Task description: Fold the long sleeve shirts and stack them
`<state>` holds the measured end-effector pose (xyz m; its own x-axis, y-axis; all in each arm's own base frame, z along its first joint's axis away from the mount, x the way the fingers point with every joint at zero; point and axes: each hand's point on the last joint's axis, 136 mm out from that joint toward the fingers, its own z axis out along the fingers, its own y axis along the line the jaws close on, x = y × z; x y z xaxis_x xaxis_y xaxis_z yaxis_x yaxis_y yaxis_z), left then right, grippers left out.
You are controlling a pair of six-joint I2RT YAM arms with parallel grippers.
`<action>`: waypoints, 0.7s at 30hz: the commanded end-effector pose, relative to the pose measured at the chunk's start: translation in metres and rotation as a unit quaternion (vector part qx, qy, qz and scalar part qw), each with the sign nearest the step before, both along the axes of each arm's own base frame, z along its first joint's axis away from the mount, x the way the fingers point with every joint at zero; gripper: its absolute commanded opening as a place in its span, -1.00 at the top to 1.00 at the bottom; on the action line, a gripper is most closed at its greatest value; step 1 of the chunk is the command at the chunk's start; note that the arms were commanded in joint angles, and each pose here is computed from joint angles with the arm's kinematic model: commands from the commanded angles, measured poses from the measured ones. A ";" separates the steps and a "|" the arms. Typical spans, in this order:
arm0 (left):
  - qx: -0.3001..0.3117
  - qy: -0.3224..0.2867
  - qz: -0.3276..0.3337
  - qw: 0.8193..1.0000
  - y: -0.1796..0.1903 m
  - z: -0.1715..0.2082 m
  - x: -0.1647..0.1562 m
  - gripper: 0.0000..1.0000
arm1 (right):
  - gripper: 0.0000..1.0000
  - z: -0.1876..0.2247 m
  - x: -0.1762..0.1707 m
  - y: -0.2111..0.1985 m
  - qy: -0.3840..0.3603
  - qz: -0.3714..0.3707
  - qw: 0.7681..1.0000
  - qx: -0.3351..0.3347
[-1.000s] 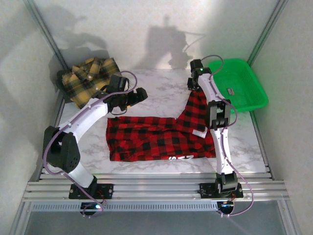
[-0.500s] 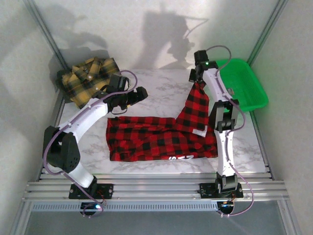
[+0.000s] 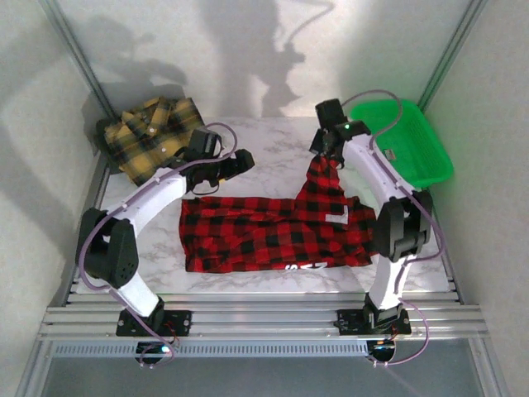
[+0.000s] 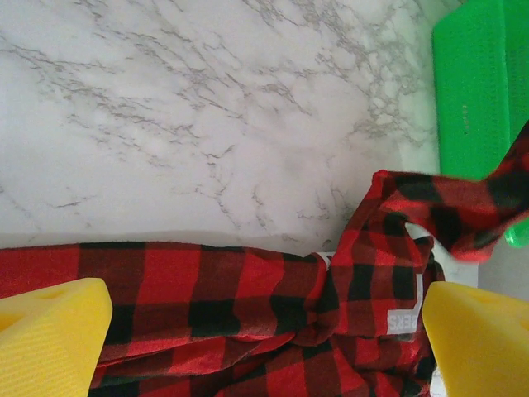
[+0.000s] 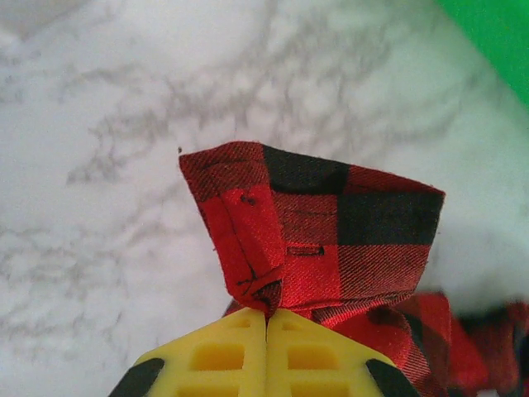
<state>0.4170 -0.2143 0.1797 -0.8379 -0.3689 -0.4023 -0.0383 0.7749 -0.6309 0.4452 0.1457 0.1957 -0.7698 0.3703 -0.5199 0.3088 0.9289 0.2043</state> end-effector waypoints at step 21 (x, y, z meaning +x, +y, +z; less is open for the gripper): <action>0.034 0.042 0.042 0.998 0.005 -0.059 -0.065 -0.92 | 1.00 -0.083 -0.227 0.151 0.122 -0.048 0.965 0.227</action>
<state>0.3551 -0.2178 0.1027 -0.8845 -0.3573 -0.3000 -0.1311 0.8074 -0.5752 0.2224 0.2733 0.1045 -0.8252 0.5421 -0.1586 0.4475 0.7988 0.4020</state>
